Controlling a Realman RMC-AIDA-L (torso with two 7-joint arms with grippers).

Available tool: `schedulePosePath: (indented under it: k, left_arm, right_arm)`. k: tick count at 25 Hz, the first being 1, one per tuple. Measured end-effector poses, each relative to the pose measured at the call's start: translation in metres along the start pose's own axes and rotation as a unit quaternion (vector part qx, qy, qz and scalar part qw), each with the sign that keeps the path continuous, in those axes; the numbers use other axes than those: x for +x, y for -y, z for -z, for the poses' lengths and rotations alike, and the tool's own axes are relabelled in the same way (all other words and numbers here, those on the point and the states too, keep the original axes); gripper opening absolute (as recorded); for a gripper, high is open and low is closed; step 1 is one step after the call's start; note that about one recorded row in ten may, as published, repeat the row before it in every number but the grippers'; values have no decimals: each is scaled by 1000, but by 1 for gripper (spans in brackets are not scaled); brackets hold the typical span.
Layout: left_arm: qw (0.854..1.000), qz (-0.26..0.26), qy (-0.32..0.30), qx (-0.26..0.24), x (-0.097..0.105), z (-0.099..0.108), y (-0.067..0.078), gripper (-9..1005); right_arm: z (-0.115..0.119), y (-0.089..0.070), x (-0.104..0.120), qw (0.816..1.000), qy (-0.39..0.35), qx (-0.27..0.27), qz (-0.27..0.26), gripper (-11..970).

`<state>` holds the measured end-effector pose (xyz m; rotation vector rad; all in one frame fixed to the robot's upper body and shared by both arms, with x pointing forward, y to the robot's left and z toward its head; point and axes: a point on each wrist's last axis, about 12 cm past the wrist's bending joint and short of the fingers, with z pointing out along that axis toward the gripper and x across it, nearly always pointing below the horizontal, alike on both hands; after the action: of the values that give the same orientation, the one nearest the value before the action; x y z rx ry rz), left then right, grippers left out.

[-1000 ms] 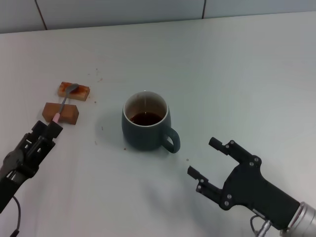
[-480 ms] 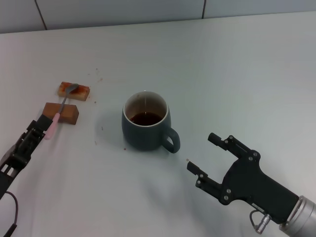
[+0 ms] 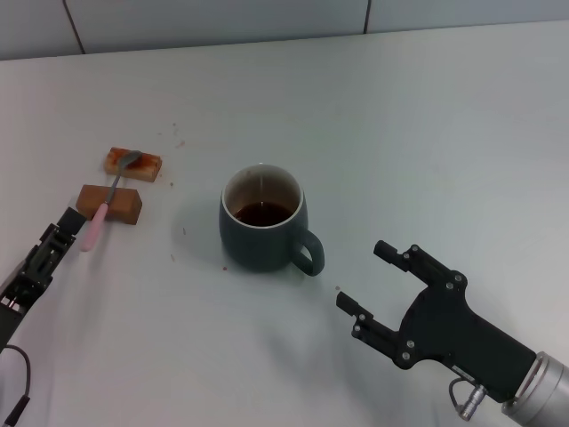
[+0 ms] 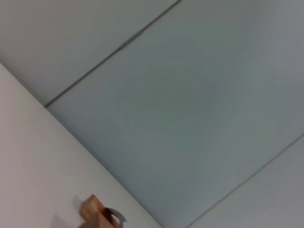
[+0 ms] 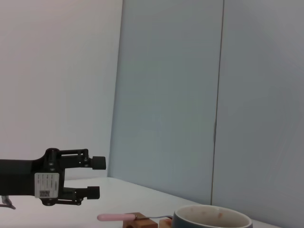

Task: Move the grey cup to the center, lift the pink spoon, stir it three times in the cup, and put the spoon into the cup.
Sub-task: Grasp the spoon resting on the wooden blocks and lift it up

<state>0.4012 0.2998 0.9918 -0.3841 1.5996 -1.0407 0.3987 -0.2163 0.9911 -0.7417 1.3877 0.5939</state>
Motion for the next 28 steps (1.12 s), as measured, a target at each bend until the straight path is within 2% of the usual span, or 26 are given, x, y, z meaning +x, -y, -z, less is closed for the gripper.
schedulePosePath:
  k: [7, 19, 28]
  left_arm:
    - [1000, 11, 4, -19, 2, -2, -3, 776]
    - [996, 77, 12, -47, 3, -2, -9, 776]
    - [994, 94, 9, -59, 5, -2, -11, 775]
  right_arm:
    - [0, 0, 1, 1000, -4, -1, 0, 730]
    - [1, 1, 2, 1000, -8, -2, -4, 730]
    - [1, 2, 2, 1000, -10, -3, -8, 730]
